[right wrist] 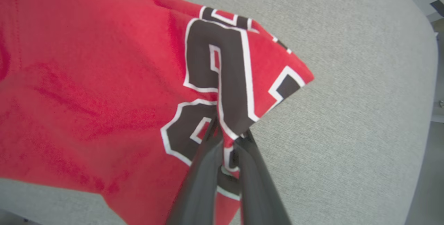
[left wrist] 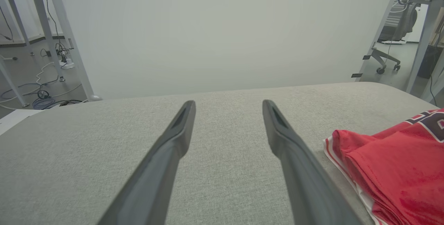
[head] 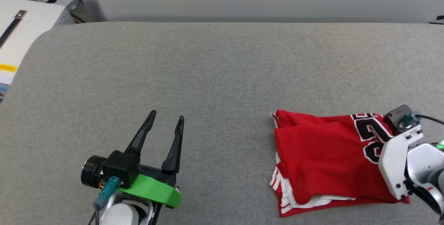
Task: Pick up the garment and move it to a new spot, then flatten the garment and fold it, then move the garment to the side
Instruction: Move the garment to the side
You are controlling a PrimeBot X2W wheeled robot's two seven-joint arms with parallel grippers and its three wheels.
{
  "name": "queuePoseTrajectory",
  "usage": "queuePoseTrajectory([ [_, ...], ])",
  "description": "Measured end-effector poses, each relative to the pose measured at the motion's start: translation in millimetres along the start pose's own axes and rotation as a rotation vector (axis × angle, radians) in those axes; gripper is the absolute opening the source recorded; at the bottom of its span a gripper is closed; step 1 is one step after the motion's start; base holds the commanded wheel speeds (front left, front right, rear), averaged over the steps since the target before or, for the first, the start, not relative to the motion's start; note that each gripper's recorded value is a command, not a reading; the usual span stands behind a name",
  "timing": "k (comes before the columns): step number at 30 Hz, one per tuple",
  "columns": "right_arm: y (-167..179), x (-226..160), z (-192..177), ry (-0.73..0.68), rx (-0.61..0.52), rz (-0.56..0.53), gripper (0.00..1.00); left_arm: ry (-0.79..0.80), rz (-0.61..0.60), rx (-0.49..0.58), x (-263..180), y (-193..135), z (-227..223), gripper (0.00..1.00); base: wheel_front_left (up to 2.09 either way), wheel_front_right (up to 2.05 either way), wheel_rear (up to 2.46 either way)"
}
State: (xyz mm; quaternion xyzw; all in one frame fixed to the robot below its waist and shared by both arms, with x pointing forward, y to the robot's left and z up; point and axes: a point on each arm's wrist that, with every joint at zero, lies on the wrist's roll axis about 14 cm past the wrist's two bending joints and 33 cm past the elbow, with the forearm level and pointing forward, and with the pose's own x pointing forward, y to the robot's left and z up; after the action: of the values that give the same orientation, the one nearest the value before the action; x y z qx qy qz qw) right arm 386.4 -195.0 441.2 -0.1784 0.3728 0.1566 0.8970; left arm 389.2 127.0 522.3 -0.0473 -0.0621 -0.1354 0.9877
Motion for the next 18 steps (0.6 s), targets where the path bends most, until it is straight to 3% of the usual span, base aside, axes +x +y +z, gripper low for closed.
queuePoseTrajectory([
  [5,-44,-15,-6,0.008,-0.023,-0.103,0.00,-0.004,-0.088,-0.012,21,-22,-4,1.00,0.00,0.00,0.00],
  [18,-182,-33,-88,0.176,-0.056,-0.394,0.00,-0.013,-0.370,-0.068,96,-86,-39,1.00,0.00,0.00,0.00],
])
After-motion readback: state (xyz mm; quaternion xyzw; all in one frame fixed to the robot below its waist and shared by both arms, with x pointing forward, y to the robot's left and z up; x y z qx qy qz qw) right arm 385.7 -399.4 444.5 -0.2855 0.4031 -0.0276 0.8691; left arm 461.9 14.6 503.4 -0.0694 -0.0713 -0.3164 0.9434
